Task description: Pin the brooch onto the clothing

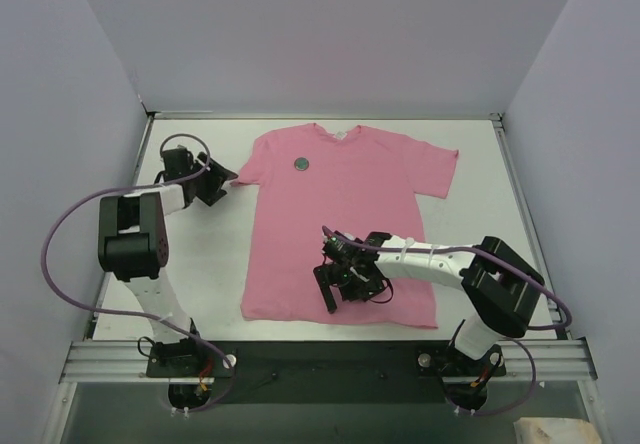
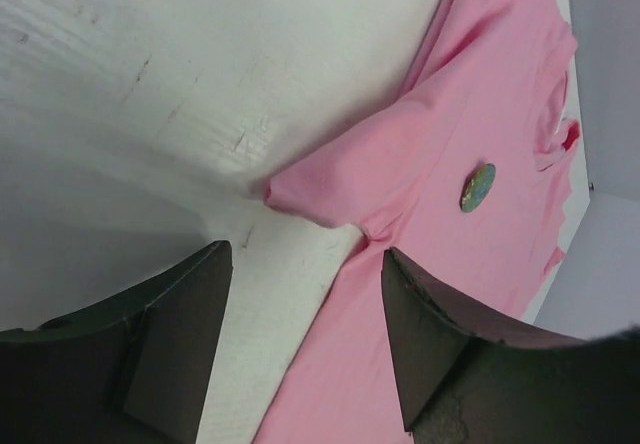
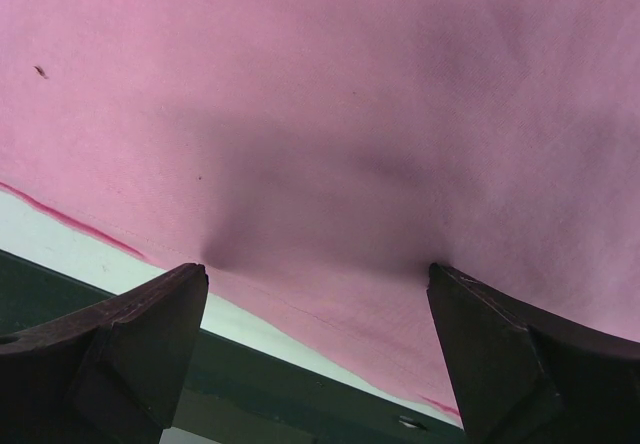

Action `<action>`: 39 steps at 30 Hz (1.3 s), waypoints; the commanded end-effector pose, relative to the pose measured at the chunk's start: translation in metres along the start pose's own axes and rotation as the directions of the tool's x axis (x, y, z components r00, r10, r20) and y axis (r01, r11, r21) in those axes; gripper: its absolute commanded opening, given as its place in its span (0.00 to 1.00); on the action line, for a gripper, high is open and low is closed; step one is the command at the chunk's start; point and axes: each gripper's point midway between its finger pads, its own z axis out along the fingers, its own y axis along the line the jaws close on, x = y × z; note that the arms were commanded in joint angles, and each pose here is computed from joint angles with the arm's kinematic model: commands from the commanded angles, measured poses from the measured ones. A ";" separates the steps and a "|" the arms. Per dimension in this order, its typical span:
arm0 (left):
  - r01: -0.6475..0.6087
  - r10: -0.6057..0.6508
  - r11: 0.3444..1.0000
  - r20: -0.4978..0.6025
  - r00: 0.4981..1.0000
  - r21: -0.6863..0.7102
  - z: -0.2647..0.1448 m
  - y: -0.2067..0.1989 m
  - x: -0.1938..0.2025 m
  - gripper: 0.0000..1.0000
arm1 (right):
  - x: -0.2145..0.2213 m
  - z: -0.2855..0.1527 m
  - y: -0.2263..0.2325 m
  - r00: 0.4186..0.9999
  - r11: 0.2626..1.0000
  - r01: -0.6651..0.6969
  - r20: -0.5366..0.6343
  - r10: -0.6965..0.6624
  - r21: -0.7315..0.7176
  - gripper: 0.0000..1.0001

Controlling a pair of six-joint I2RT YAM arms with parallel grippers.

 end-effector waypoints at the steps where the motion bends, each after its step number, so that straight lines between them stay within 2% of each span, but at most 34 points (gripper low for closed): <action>1: -0.016 0.017 0.993 -0.010 1.000 0.121 0.018 -0.024 -0.011 0.69 | 0.014 0.007 -0.009 0.998 0.999 0.022 -0.064 -0.018 0.050 0.98; 5: 0.015 -0.016 0.994 0.003 1.000 0.105 0.030 -0.008 -0.006 0.65 | 0.015 0.009 -0.012 0.997 0.998 0.021 -0.070 -0.016 0.066 0.98; 8: 0.022 -0.022 0.996 -0.004 1.000 0.092 0.037 -0.002 -0.005 0.58 | 0.015 0.010 -0.013 0.997 0.997 0.026 -0.073 -0.021 0.070 0.98; 9: 0.021 -0.021 0.995 -0.004 1.000 0.096 0.039 -0.001 -0.005 0.48 | 0.016 0.011 -0.013 0.997 0.997 0.029 -0.078 -0.023 0.071 0.98; 11: 0.022 -0.022 0.994 -0.003 1.000 0.104 0.044 -0.003 -0.008 0.40 | 0.016 0.012 -0.012 0.996 0.997 0.030 -0.083 -0.025 0.068 0.98; 12: 0.019 -0.019 0.994 0.001 1.000 0.104 0.045 -0.004 -0.009 0.31 | 0.017 0.013 -0.013 0.995 0.997 0.034 -0.092 -0.027 0.071 0.98; 14: -0.002 0.000 0.995 0.017 1.000 0.104 0.046 -0.008 -0.016 0.20 | 0.018 0.014 -0.012 0.995 0.997 0.033 -0.099 -0.026 0.069 0.98; 15: -0.011 0.009 0.995 0.020 1.000 0.101 0.046 -0.009 -0.018 0.09 | 0.019 0.015 -0.013 0.994 0.997 0.033 -0.106 -0.026 0.069 0.98; 17: -0.051 0.046 0.993 0.049 0.998 0.109 0.042 -0.020 -0.030 0.01 | 0.021 0.016 -0.013 0.993 0.997 0.033 -0.113 -0.025 0.072 0.98; 21: -0.115 0.104 0.989 0.119 0.988 0.092 0.029 -0.042 -0.054 0.00 | 0.023 0.019 -0.013 0.991 0.997 0.034 -0.128 -0.025 0.072 0.98; 24: -0.225 0.205 0.969 0.172 0.963 0.104 0.017 -0.074 -0.069 0.00 | 0.023 0.019 -0.013 0.991 0.997 0.034 -0.131 -0.025 0.072 0.98; 27: -0.381 0.356 0.922 0.232 0.905 0.072 0.005 -0.113 -0.070 0.00 | 0.025 0.021 -0.013 0.990 0.997 0.033 -0.136 -0.023 0.076 0.98; 30: -0.539 0.516 0.840 0.216 0.829 0.063 0.006 -0.159 -0.029 0.00 | 0.026 0.022 -0.014 0.989 0.996 0.032 -0.143 -0.020 0.079 0.98; 31: -0.586 0.567 0.809 0.214 0.796 0.035 0.012 -0.162 -0.022 0.00 | 0.026 0.022 -0.013 0.989 0.996 0.033 -0.144 -0.022 0.077 0.98; 32: -0.634 0.615 0.771 0.192 0.765 0.061 0.016 -0.178 0.006 0.00 | 0.027 0.023 -0.013 0.989 0.996 0.033 -0.147 -0.021 0.079 0.98; 33: -0.661 0.647 0.749 0.167 0.744 0.047 0.019 -0.181 0.017 0.00 | 0.027 0.023 -0.013 0.989 0.996 0.035 -0.148 -0.023 0.079 0.98; 35: -0.739 0.727 0.674 0.161 0.667 0.018 0.027 -0.196 0.034 0.00 | 0.028 0.023 -0.013 0.988 0.996 0.033 -0.151 -0.021 0.081 0.98; 36: -0.776 0.769 0.630 0.121 0.628 0.024 0.029 -0.201 0.063 0.00 | 0.028 0.023 -0.013 0.988 0.996 0.035 -0.150 -0.022 0.080 0.98; 37: -0.818 0.812 0.574 0.114 0.573 0.024 0.035 -0.206 0.073 0.00 | 0.027 0.023 -0.013 0.989 0.996 0.029 -0.147 -0.017 0.081 0.98; 38: -0.840 0.835 0.542 0.102 0.541 0.021 0.038 -0.207 0.084 0.00 | 0.028 0.023 -0.014 0.989 0.996 0.031 -0.149 -0.018 0.084 0.98; 39: -0.868 0.865 0.494 0.074 0.496 0.039 0.039 -0.210 0.111 0.01 | 0.028 0.023 -0.013 0.989 0.996 0.032 -0.148 -0.020 0.083 0.98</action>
